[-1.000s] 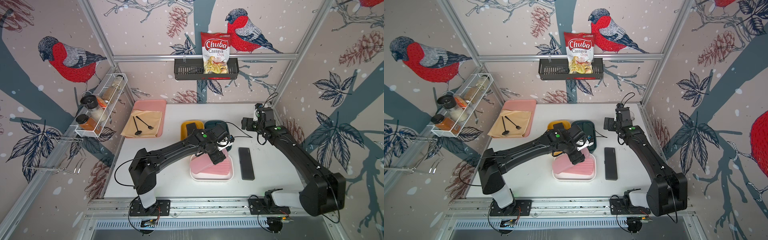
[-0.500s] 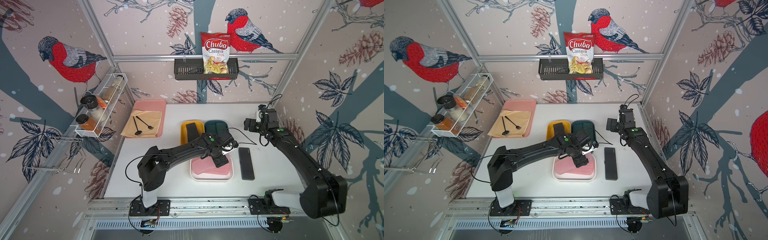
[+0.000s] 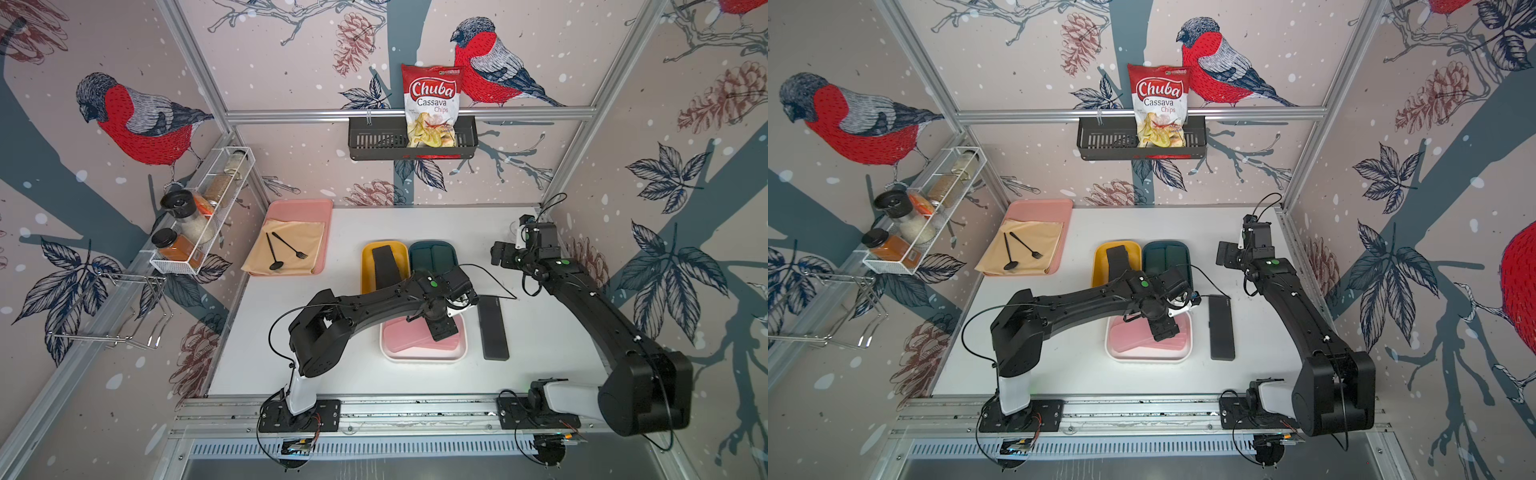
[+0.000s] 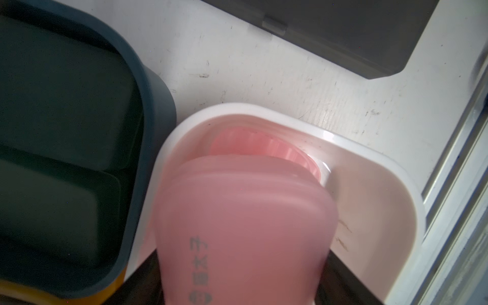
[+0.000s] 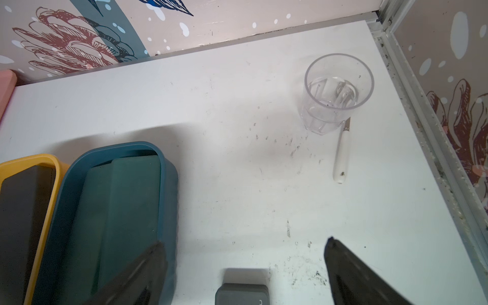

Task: Place the pencil cases by color into the storage box
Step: Place the pencil case at the storage box.

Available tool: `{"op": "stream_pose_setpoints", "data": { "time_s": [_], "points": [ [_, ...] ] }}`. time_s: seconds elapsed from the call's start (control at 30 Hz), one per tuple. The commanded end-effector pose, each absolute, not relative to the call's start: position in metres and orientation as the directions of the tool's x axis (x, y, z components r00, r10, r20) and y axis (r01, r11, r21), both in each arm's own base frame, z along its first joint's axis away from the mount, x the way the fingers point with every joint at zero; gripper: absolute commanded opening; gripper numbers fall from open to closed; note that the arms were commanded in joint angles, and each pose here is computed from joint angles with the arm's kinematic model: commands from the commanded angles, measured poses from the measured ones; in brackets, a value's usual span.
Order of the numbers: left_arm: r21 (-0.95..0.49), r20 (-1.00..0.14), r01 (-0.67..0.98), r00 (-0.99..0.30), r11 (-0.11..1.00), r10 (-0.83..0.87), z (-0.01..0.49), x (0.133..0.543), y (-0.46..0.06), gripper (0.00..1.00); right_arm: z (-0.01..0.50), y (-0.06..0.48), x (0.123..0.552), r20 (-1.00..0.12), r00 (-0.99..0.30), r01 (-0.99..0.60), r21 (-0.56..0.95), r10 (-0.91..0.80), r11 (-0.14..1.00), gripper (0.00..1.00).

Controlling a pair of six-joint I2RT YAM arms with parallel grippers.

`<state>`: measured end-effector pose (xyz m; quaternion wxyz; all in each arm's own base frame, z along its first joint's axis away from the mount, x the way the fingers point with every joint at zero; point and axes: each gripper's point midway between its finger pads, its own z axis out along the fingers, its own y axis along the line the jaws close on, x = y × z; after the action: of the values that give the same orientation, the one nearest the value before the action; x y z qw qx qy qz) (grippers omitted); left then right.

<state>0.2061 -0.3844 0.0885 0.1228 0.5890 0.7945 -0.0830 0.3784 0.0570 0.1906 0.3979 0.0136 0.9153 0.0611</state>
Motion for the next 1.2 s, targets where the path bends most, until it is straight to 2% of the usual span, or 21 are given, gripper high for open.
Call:
{"op": "stream_pose_setpoints", "data": {
  "time_s": [0.0, 0.23, 0.83, 0.93, 0.97, 1.17],
  "points": [
    [-0.005, -0.287, 0.961, -0.267, 0.277, 0.92, 0.085, 0.202, -0.389, 0.76, 0.187, 0.057, 0.378, -0.721, -0.69, -0.041, 0.118, 0.057, 0.992, 0.97],
    [-0.005, -0.256, 0.961, -0.269, 0.277, 0.929, 0.076, 0.2, -0.393, 0.86, 0.185, 0.049, 0.377, -0.716, -0.696, -0.032, 0.11, 0.057, 0.993, 0.97],
    [0.007, -0.267, 0.959, -0.273, 0.285, 0.924, 0.091, 0.202, -0.4, 0.9, 0.176, 0.04, 0.373, -0.696, -0.714, -0.011, 0.116, 0.073, 0.993, 0.97],
    [0.012, -0.278, 0.957, -0.275, 0.289, 0.92, 0.102, 0.202, -0.402, 0.91, 0.167, 0.041, 0.368, -0.665, -0.742, -0.001, 0.128, 0.085, 0.992, 0.97],
    [0.017, -0.283, 0.956, -0.277, 0.293, 0.918, 0.107, 0.203, -0.402, 0.96, 0.164, 0.041, 0.365, -0.651, -0.753, 0.004, 0.131, 0.089, 0.991, 0.97],
    [0.048, -0.333, 0.944, -0.292, 0.325, 0.897, 0.136, 0.209, -0.402, 0.97, 0.137, 0.046, 0.341, -0.522, -0.848, 0.015, 0.158, 0.096, 0.987, 0.97]
  ]
}}
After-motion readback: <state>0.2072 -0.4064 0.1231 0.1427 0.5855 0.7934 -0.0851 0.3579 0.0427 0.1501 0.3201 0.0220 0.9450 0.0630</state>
